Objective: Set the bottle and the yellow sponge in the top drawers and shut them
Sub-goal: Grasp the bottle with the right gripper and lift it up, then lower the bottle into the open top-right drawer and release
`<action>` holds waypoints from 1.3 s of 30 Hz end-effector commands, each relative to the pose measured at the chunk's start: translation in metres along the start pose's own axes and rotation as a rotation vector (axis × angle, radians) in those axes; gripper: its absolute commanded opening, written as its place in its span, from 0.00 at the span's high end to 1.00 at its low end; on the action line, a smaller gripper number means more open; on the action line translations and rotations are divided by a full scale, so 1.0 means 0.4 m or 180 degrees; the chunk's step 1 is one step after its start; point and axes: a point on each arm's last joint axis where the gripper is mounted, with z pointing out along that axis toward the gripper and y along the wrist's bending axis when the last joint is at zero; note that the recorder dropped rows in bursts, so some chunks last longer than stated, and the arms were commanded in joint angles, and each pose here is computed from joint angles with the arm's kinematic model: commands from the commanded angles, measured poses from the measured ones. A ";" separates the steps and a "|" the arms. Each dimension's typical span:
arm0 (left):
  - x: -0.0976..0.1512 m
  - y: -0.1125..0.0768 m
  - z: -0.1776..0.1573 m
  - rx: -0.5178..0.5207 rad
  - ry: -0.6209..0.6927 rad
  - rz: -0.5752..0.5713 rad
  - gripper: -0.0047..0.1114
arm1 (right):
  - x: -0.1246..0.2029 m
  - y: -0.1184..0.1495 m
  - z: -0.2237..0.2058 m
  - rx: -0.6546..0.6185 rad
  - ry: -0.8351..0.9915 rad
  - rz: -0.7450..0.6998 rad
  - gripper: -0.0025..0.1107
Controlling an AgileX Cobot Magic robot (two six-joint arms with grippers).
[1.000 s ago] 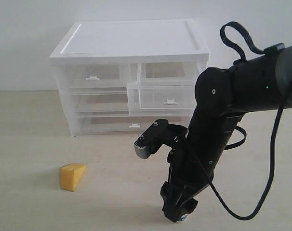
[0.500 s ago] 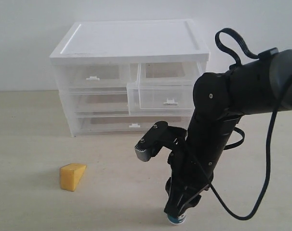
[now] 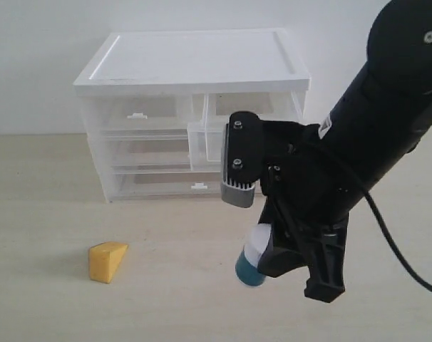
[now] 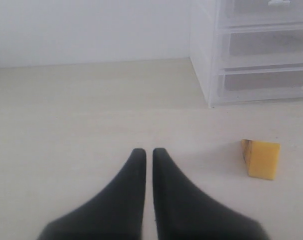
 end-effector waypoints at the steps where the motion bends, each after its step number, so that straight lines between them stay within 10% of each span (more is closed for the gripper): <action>1: -0.001 0.000 0.000 0.0005 -0.0036 -0.0018 0.92 | -0.009 0.002 -0.067 0.0104 -0.0513 -0.0304 0.98; 12: -0.001 0.000 0.000 0.0005 -0.0036 -0.0018 0.92 | 0.052 -0.106 -0.192 0.0542 -0.2145 -0.0019 0.98; 21: -0.001 0.000 0.000 0.0005 -0.0036 -0.0018 0.92 | 0.081 -0.180 -0.194 0.0915 -0.2310 0.0473 0.98; 39: -0.001 0.000 0.000 0.0005 -0.0036 -0.0018 0.92 | 0.125 -0.349 -0.121 -0.0120 -0.2541 0.2834 0.98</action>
